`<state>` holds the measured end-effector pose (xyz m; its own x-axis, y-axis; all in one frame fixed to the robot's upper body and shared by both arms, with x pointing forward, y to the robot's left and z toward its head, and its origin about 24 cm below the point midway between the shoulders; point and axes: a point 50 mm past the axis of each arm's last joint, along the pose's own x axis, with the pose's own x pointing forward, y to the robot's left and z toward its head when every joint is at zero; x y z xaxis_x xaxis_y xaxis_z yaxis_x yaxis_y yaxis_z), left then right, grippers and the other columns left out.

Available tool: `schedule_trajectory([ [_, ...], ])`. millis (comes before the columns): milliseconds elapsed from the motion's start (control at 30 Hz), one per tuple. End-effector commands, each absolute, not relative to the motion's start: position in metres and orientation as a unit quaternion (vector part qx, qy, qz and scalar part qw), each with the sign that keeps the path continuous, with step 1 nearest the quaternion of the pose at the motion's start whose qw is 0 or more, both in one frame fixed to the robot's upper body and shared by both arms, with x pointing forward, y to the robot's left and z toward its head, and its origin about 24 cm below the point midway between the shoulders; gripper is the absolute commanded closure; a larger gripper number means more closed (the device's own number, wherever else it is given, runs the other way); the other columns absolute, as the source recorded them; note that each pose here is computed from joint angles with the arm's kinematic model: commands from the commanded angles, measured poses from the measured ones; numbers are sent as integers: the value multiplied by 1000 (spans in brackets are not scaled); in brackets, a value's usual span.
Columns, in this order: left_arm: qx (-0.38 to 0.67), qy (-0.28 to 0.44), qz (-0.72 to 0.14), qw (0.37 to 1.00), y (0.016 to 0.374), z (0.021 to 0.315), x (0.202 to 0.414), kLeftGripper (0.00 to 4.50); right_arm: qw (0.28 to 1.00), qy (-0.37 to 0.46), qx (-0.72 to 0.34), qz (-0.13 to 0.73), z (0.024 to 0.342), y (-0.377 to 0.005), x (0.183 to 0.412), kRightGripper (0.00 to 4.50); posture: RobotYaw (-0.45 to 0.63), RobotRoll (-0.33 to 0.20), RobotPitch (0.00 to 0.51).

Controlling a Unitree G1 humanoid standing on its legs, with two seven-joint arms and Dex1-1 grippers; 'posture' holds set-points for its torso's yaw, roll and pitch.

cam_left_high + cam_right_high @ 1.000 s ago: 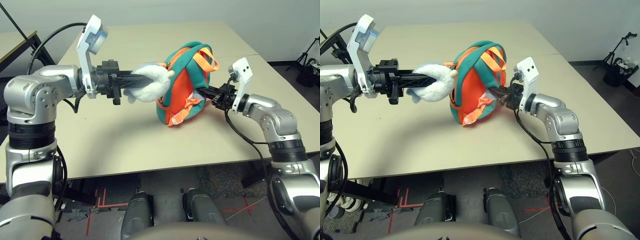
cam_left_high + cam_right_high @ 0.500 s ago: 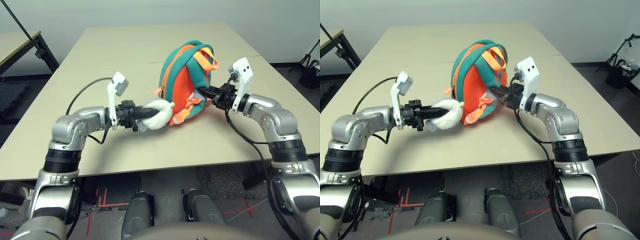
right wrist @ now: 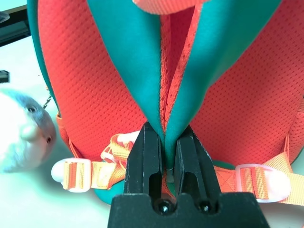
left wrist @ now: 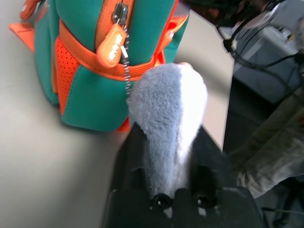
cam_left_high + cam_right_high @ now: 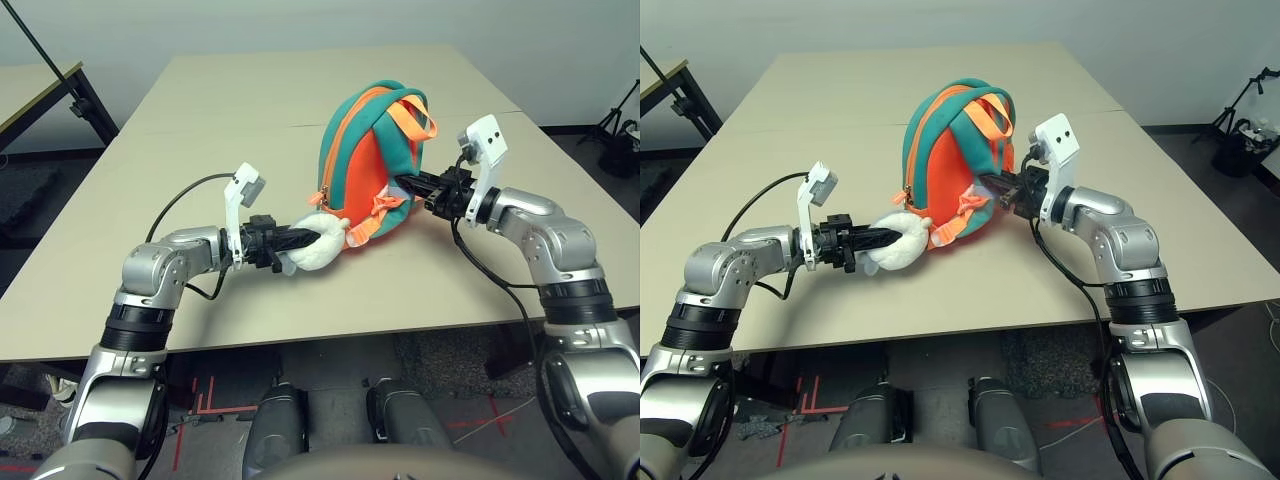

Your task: Put the pencil case into the backpack and zip it.

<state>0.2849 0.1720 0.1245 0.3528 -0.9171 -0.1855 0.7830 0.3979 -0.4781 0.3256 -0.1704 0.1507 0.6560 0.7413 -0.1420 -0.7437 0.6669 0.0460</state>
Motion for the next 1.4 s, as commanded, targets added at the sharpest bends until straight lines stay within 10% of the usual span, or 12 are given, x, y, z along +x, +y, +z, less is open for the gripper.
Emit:
schedule_trajectory([
  [33, -163, 227, -535, 797, 187, 130, 275, 1716, 891, 83, -20, 446, 154, -170, 316, 4450, -108, 0, 0],
  [167, -163, 225, -524, 805, 204, 139, 272, 45, 870, 97, -41, 481, 157, -177, 306, 2939, -100, 0, 0],
  [433, -156, 208, -513, 818, 232, 163, 261, 0, 843, 119, -69, 519, 176, -205, 293, 41, -78, 0, 0],
  [1400, -23, 2, 68, 997, 288, 98, 313, 0, 998, 31, -29, -54, 114, -319, 357, 41, -47, 0, 0],
])
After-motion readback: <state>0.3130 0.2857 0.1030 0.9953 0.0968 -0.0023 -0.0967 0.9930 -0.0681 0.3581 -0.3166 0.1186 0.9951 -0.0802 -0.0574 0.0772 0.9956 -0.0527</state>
